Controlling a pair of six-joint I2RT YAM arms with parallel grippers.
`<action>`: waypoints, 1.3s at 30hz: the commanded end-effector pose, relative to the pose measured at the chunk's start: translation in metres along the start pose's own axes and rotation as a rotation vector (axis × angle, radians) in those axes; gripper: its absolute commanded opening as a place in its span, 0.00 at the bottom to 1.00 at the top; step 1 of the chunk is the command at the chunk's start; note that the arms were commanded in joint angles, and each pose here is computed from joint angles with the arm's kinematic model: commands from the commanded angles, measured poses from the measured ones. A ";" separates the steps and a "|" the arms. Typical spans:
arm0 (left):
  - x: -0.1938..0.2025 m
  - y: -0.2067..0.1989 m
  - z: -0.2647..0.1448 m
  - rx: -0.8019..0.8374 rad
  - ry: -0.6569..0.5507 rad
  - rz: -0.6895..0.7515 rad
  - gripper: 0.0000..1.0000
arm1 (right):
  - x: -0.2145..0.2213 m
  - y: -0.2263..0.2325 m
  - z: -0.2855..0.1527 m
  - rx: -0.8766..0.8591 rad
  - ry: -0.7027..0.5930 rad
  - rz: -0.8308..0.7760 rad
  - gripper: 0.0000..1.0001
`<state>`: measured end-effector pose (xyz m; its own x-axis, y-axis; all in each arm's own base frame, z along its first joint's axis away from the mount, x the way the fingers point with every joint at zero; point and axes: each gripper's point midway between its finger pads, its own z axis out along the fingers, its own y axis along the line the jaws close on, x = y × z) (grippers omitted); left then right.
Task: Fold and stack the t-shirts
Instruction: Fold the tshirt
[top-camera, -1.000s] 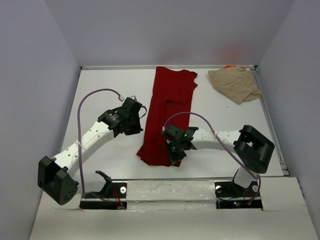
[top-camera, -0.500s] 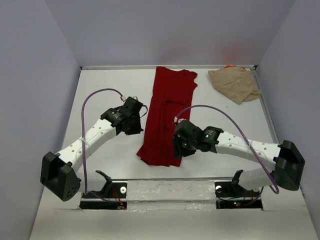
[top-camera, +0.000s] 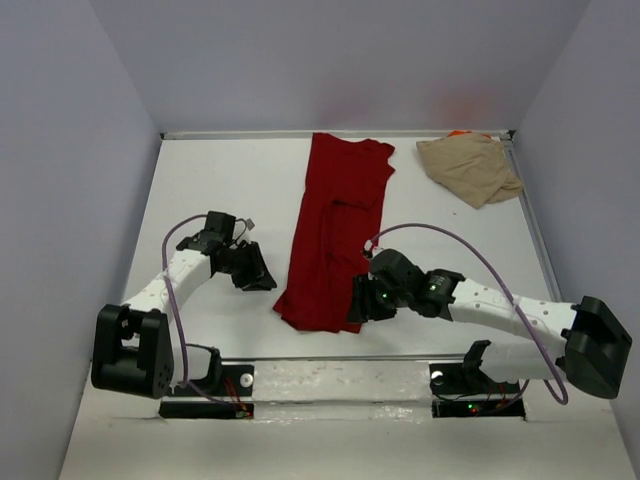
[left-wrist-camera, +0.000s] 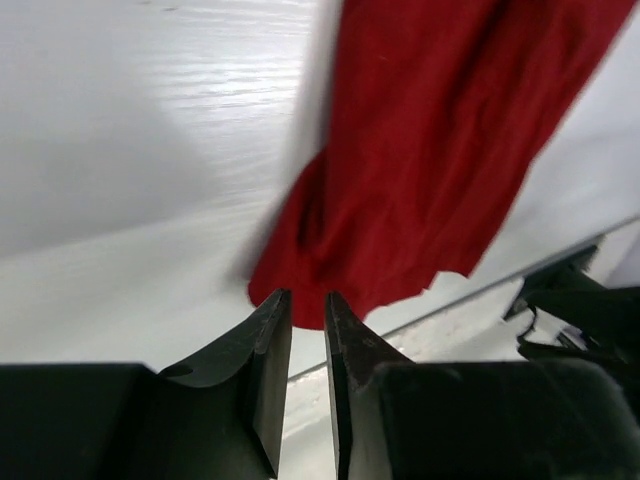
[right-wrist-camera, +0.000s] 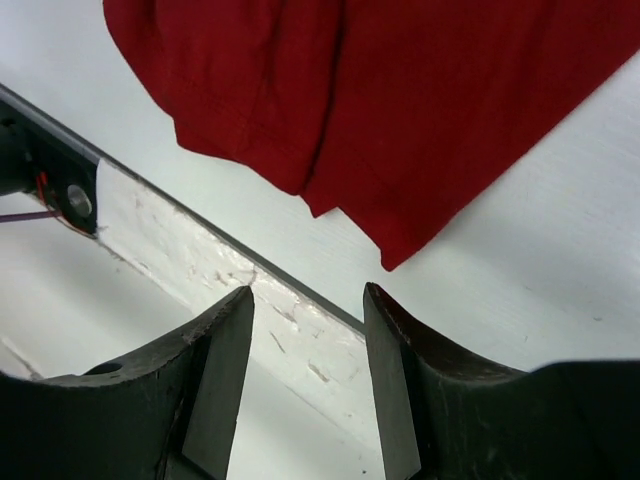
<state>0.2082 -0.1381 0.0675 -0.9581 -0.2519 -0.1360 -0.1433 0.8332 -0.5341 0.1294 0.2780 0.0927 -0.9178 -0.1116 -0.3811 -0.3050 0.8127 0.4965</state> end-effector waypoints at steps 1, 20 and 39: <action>0.010 -0.043 -0.012 0.294 0.088 0.052 0.32 | -0.012 0.028 -0.008 -0.219 -0.064 0.070 0.54; 0.046 -0.005 -0.005 0.357 0.254 -0.181 0.40 | -0.024 0.015 -0.001 -0.264 -0.090 0.228 0.57; 0.051 0.015 0.012 0.322 0.274 -0.276 0.40 | -0.032 0.019 -0.018 -0.294 -0.127 0.224 0.57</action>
<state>0.1631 -0.1379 0.0403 -0.9410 -0.2681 0.2065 -0.3318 0.6101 -0.7195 0.1425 0.2804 0.1015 -0.9546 0.1218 -0.2717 -0.1175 0.6843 0.7197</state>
